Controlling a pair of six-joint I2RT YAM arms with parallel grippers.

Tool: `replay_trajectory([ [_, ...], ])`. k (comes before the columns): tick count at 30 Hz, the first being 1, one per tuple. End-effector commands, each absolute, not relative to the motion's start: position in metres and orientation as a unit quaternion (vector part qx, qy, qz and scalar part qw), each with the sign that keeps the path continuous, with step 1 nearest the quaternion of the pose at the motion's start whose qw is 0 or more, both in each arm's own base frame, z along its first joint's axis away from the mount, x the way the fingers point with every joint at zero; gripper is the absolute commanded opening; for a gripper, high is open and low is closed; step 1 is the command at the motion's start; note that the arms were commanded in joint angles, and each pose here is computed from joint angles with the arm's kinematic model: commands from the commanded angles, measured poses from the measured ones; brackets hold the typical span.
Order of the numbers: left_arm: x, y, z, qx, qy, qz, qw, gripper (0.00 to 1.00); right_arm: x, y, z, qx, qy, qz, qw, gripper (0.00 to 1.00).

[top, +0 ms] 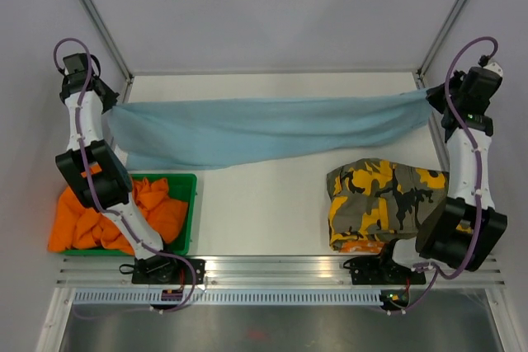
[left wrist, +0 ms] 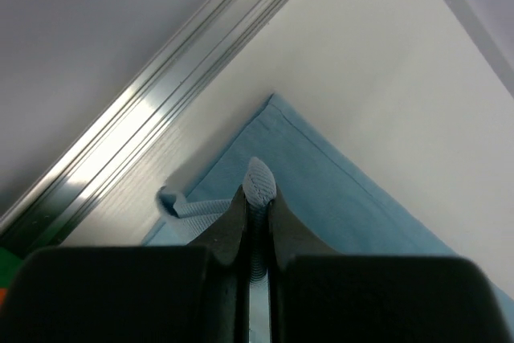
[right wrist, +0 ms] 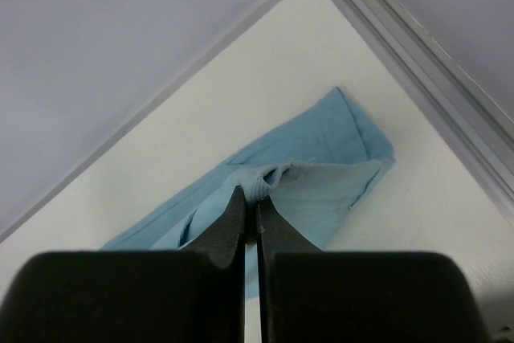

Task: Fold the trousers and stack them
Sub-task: Fold the trousers

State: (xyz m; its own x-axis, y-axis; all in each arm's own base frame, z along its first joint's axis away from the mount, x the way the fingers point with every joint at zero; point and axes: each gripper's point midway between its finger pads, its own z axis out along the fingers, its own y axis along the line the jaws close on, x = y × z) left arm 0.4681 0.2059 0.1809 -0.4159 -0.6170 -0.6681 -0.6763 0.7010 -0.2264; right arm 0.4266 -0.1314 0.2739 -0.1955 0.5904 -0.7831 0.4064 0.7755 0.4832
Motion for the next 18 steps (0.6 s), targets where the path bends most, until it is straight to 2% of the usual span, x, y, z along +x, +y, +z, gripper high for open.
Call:
replay_trajectory([
  [1,0.449,0.239,0.272,-0.376,0.784,0.116,0.48,0.02,0.398,-0.168,0.266,0.348,0.754,-0.009,0.557,0.0],
  [10,0.417,0.237,0.286,-0.384,0.768,0.138,0.494,0.02,0.362,-0.187,0.234,0.386,0.76,-0.084,0.516,0.0],
  [14,0.426,0.236,0.276,-0.393,0.776,0.119,0.478,0.02,0.38,-0.201,0.223,0.394,0.761,-0.08,0.508,0.0],
  [18,0.438,0.24,0.239,-0.408,0.796,0.109,0.434,0.02,0.412,-0.207,0.201,0.394,0.768,-0.05,0.502,0.0],
])
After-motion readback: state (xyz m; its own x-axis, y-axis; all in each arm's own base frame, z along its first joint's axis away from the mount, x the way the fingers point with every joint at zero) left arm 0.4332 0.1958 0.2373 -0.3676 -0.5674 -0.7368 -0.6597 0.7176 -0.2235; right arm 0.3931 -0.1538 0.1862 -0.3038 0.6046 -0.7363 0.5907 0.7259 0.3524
